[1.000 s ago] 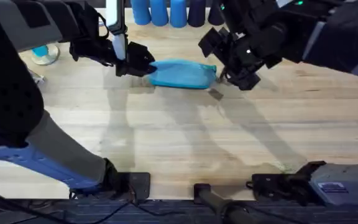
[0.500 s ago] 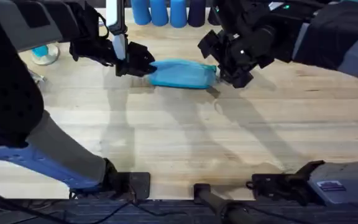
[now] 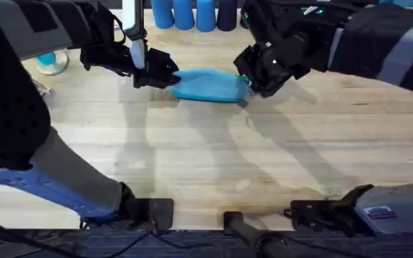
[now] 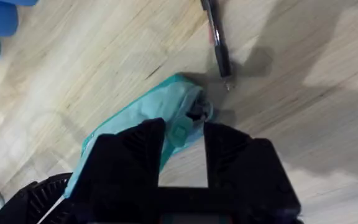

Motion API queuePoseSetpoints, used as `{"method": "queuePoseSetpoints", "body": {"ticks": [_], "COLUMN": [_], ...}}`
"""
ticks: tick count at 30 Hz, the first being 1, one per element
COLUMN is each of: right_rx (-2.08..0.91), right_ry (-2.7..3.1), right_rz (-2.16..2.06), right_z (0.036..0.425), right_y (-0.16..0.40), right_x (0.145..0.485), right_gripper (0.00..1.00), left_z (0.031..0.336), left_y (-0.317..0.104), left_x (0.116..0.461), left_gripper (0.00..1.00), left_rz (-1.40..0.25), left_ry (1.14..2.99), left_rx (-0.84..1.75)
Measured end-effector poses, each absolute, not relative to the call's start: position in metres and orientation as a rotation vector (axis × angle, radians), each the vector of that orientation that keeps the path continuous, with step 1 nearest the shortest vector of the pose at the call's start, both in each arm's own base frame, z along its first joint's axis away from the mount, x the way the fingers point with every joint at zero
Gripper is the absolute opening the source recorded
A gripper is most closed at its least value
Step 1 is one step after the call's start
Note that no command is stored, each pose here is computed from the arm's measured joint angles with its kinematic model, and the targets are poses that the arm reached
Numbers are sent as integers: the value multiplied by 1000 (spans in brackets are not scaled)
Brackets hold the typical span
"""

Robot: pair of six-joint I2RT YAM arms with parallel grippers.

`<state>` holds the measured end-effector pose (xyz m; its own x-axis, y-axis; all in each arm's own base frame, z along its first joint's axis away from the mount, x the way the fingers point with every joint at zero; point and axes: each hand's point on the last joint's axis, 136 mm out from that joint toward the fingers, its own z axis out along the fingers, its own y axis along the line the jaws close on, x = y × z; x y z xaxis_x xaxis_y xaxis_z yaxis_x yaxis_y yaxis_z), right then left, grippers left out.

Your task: Unzip the bag, pick up the pens from the table one at a time and place them inside, then zip the bag closed.

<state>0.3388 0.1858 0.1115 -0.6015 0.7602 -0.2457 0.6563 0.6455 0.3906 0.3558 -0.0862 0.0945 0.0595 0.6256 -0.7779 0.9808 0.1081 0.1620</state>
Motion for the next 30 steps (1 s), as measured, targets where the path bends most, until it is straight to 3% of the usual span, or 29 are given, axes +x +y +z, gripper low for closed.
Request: {"method": "queuePoseSetpoints", "body": {"ticks": [5,10,11,30], "right_rx": [1130,1145,1146,1086], "right_ry": [2472,2462,2460,2386], "right_rz": [371,373,371,563], "right_z": [112,112,112,139], "right_y": [186,186,185,200], "right_x": [339,340,340,362], "right_gripper": [341,59,42,31], "left_z": [95,95,95,94], "left_y": [-86,-86,-86,-84], "left_x": [356,356,356,356], "left_gripper": [42,42,42,42], "left_rz": [-608,-608,-608,-601], "left_ry": [1648,1647,1647,1652], "left_rx": [1598,1599,1598,1597]}}
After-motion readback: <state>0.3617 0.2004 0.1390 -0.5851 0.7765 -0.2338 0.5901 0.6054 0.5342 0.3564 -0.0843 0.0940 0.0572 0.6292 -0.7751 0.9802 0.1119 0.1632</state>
